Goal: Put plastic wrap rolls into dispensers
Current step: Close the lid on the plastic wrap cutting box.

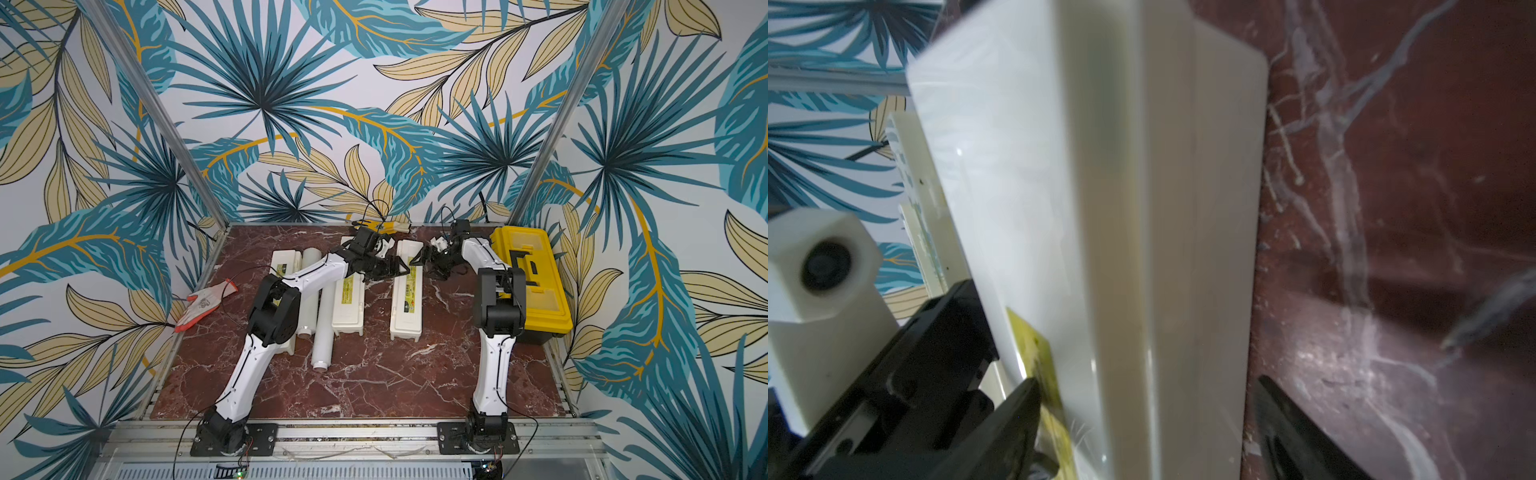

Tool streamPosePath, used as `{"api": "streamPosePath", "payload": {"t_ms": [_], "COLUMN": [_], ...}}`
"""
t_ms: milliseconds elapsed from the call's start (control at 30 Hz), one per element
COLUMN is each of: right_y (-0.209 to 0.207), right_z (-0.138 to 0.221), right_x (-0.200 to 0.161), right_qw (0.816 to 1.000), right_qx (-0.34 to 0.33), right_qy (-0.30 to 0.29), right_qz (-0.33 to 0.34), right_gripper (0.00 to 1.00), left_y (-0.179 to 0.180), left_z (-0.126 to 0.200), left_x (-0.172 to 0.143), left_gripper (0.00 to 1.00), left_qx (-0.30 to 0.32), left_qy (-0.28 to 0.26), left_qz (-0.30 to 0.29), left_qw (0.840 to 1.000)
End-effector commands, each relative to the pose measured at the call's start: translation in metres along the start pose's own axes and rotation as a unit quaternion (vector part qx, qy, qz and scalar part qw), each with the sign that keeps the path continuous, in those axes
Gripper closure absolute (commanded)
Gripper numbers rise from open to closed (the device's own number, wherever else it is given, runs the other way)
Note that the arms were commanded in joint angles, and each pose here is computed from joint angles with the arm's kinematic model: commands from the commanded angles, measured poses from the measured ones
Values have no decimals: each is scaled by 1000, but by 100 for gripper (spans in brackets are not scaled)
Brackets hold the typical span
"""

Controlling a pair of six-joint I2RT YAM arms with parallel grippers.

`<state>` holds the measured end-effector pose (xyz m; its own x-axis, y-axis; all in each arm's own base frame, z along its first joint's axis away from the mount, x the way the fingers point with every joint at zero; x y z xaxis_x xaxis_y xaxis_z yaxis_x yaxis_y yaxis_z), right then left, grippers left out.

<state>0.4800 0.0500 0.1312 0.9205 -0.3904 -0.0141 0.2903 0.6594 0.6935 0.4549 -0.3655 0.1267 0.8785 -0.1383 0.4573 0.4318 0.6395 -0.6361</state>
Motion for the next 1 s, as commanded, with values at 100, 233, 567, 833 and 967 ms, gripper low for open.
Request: {"api": "streamPosePath", "payload": {"t_ms": [100, 233, 567, 833, 967], "right_y": [-35, -37, -22, -23, -19], "right_z": [-31, -38, -51, -49, -49], "right_x": [25, 18, 6, 5, 5], "right_qw": [995, 991, 983, 980, 981], "right_qx": [-70, -115, -144, -157, -153], "right_qy": [29, 48, 116, 119, 116], "right_qz": [-70, -50, 7, 21, 27], "right_gripper": [29, 38, 44, 39, 29], "left_y": [71, 67, 74, 103, 102], "left_z": [-33, -31, -26, -41, -37], "left_x": [-98, -93, 1, 18, 15], "left_gripper": [32, 31, 9, 17, 30], "left_qx": [144, 140, 129, 126, 162], "left_qy": [151, 146, 20, -13, -7], "left_qz": [89, 84, 65, 108, 116], "left_qw": [974, 976, 989, 986, 980]}}
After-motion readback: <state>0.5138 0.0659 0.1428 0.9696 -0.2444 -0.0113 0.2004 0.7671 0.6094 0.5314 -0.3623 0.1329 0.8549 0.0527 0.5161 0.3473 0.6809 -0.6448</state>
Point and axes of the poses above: each gripper's point midway between its finger pads, its own z axis back along the fingers, its own y axis along the line the jaws close on, x = y × z, the point moved 7 cm from there along z, back along the fingers, and after that the axes turned 10 degrees about -z, right-handed, at the moved point
